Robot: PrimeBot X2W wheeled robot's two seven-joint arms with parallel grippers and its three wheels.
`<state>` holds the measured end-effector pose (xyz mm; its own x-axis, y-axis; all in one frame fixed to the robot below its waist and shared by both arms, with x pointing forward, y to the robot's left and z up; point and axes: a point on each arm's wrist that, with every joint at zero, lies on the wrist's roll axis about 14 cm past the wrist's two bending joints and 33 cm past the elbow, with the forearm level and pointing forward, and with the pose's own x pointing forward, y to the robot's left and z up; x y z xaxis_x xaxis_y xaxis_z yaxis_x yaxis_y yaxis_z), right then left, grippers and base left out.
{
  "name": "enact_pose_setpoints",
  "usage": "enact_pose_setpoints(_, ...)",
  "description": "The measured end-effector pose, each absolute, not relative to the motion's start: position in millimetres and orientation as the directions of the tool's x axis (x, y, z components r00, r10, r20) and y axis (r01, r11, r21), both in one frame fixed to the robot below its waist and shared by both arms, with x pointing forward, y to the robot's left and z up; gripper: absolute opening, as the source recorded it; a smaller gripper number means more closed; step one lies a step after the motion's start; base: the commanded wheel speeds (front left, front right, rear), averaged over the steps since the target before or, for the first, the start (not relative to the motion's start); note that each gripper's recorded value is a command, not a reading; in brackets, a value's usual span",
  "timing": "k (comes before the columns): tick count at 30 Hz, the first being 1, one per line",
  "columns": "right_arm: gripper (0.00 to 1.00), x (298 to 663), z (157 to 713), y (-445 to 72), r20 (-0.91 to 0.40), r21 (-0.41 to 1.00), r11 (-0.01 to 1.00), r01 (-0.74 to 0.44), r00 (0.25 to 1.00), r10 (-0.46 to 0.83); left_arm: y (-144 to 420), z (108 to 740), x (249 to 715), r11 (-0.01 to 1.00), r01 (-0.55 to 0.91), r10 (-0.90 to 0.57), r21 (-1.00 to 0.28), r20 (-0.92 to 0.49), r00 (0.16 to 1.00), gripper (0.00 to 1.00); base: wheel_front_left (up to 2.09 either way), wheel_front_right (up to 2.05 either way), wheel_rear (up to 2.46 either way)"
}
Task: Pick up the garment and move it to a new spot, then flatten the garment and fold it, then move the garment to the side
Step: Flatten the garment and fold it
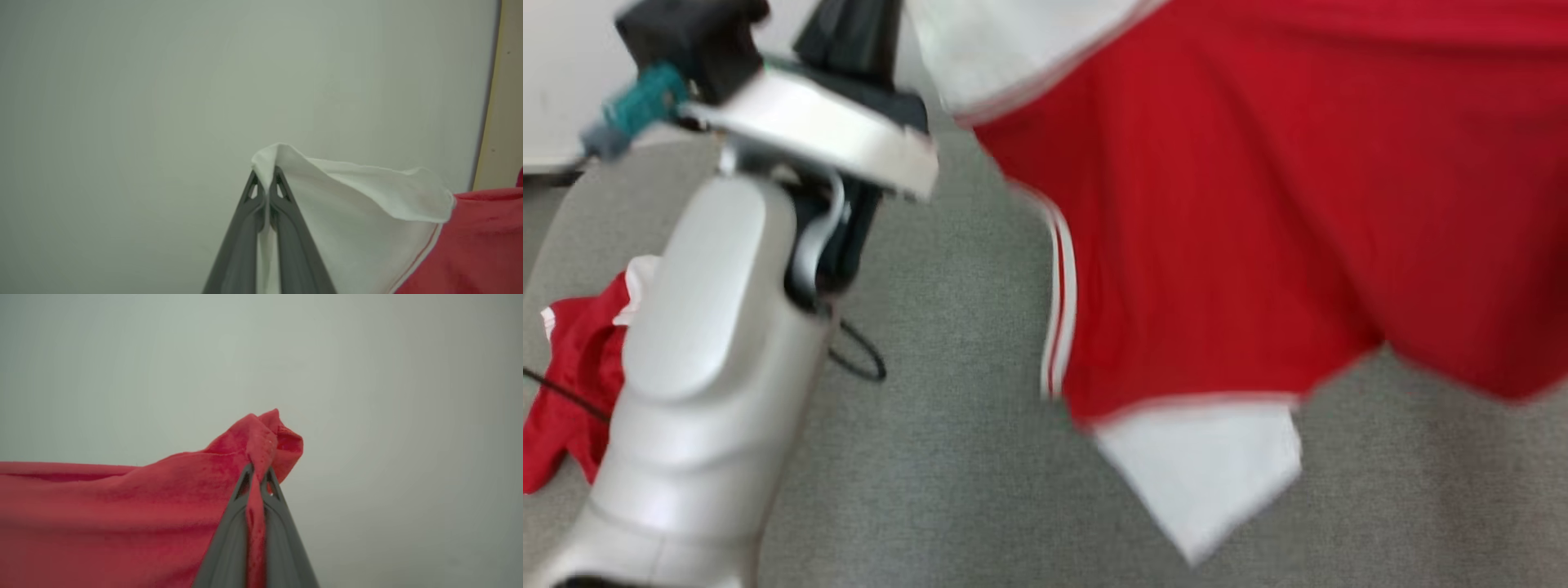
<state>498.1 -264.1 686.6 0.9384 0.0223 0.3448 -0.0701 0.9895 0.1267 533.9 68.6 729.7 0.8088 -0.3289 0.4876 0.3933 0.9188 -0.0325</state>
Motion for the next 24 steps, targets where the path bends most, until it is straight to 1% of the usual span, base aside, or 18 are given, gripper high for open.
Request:
enact_pose_setpoints(3, 0.0, 524.3, 697.4, -252.3, 0.37, 0.145, 0.984, -0.1, 0.928, 0.04, 70.9, 733.4, 562.6, 0.926, 0.373, -0.3, -0.057, 0.486, 0.821, 0.0, 0.0, 0.0, 0.0)
enact_pose_setpoints(7, 0.0, 553.5, 716.0, -241.2, 0.395, 0.165, 0.979, -0.118, 0.917, 0.044, 81.4, 758.8, 588.9, 0.945, 0.317, -0.237, -0.076, 0.508, 0.828, 0.0, 0.0, 0.0, 0.0)
enact_pose_setpoints(11, 0.0, 579.1, 705.6, -218.5, 0.341, 0.185, 0.973, -0.14, 0.937, 0.07, 96.7, 740.4, 610.1, 0.961, 0.25, -0.179, -0.116, 0.428, 0.886, 0.0, 0.0, 0.0, 0.0)
enact_pose_setpoints(14, 0.0, 594.1, 673.3, -198.0, 0.263, 0.189, 0.97, -0.155, 0.96, 0.102, 108.2, 695.8, 623.4, 0.969, 0.187, -0.131, -0.16, 0.308, 0.942, 0.0, 0.0, 0.0, 0.0)
enact_pose_setpoints(18, 0.0, 602.0, 607.7, -175.2, 0.126, 0.239, 0.958, -0.156, 0.984, 0.128, 117.3, 600.0, 625.7, 0.967, 0.101, -0.085, -0.232, 0.081, 0.993, 0.0, 0.0, 0.0, 0.0)
enact_pose_setpoints(20, 0.0, 597.8, 562.4, -170.9, 0.026, 0.246, 0.959, -0.138, 0.99, 0.136, 120.1, 548.2, 617.9, 0.967, 0.062, -0.074, -0.246, -0.039, 0.997, 0.0, 0.0, 0.0, 0.0)
enact_pose_setpoints(24, 0.0, 571.3, 476.1, -161.5, -0.158, 0.272, 0.956, -0.106, 0.976, 0.153, 122.8, 464.1, 591.1, 0.963, -0.003, -0.061, -0.271, -0.227, 0.972, 0.0, 0.0, 0.0, 0.0)
